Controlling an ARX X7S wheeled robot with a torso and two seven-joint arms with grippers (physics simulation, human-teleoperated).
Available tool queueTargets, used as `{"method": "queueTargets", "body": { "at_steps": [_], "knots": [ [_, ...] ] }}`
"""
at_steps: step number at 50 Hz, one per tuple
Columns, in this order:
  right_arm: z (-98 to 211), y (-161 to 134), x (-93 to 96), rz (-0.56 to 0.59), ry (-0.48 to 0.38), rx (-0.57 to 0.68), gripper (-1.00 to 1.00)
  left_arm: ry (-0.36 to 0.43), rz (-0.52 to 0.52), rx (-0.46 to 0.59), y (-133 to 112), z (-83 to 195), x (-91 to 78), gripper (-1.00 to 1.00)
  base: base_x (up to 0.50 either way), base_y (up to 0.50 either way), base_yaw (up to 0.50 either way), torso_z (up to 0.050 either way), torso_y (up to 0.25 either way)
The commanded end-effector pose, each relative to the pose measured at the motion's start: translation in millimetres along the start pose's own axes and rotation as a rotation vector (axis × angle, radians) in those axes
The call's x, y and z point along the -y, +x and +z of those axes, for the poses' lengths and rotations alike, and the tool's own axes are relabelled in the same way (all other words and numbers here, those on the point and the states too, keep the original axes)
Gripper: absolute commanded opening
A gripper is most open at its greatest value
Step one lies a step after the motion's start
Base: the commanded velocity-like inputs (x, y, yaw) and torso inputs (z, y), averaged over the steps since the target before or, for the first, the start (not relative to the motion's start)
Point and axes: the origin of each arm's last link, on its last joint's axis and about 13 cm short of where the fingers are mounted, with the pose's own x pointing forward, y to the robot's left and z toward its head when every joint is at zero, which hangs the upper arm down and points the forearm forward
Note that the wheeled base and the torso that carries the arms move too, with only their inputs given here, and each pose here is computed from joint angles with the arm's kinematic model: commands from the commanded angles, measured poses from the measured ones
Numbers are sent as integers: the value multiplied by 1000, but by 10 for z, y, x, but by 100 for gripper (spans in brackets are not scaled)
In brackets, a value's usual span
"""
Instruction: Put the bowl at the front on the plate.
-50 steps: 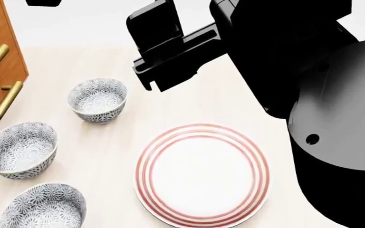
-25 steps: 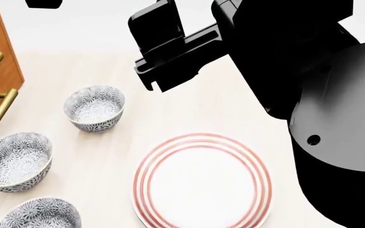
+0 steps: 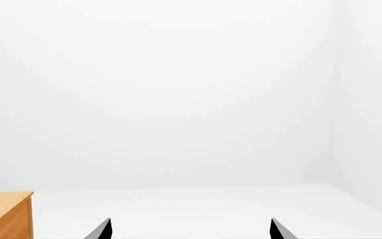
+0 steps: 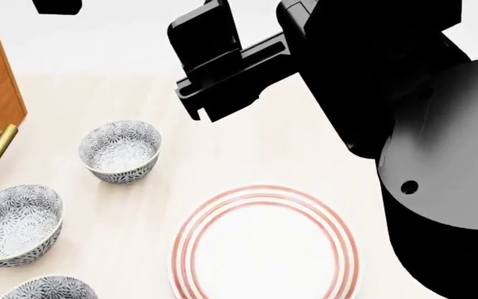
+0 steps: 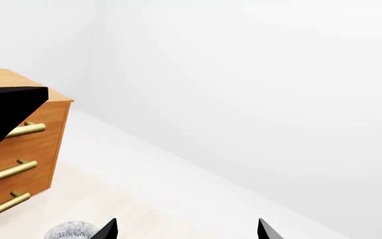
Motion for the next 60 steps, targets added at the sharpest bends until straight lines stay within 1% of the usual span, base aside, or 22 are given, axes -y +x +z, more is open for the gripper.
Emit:
{"method": "queueTargets", "body": {
  "at_steps": [1,8,11,13,14,15,17,25,26,27,42,48,60],
  "knots": [
    [-6,-13,-4,-1,-3,10,100,1,3,-5,9,-14,-7,100,0,0,0,0,0],
    [-13,-18,-4,0,-4,8,100,-2,3,-18,9,-29,-6,100,0,0,0,0,0],
    [-24,-22,-4,0,-2,7,100,-7,-7,-47,1,-42,-7,100,0,0,0,0,0],
    [-27,-23,-2,-5,-10,1,100,-15,2,-94,11,-51,-13,100,0,0,0,0,0],
    [-25,-23,-2,-4,-8,2,100,-2,24,-106,22,-64,-20,100,0,0,0,0,0],
    [-25,-23,-1,-5,-8,1,100,-15,13,-112,25,-71,-20,100,0,0,0,0,0],
    [-24,-22,0,-5,-7,3,100,-10,17,-114,29,-77,-24,100,0,0,0,0,0],
    [-44,-36,-2,-8,-1,6,100,12,6,-209,34,-218,-16,100,0,0,0,0,0],
    [-47,-39,-1,-9,-1,5,100,21,2,-221,6,-327,-16,100,0,0,0,0,0],
    [-48,-42,0,-10,-1,5,100,28,1,-229,28,-294,-12,100,0,0,0,0,0],
    [-65,-50,7,-12,6,11,100,64,3,-301,37,-548,-9,100,0,0,0,0,0],
    [-65,-52,6,-12,5,10,100,62,3,-315,29,-623,-11,100,0,0,0,0,0],
    [-80,-52,-3,-13,4,5,100,57,23,-371,16,-867,-56,100,0,0,0,0,0]
  ]
}}
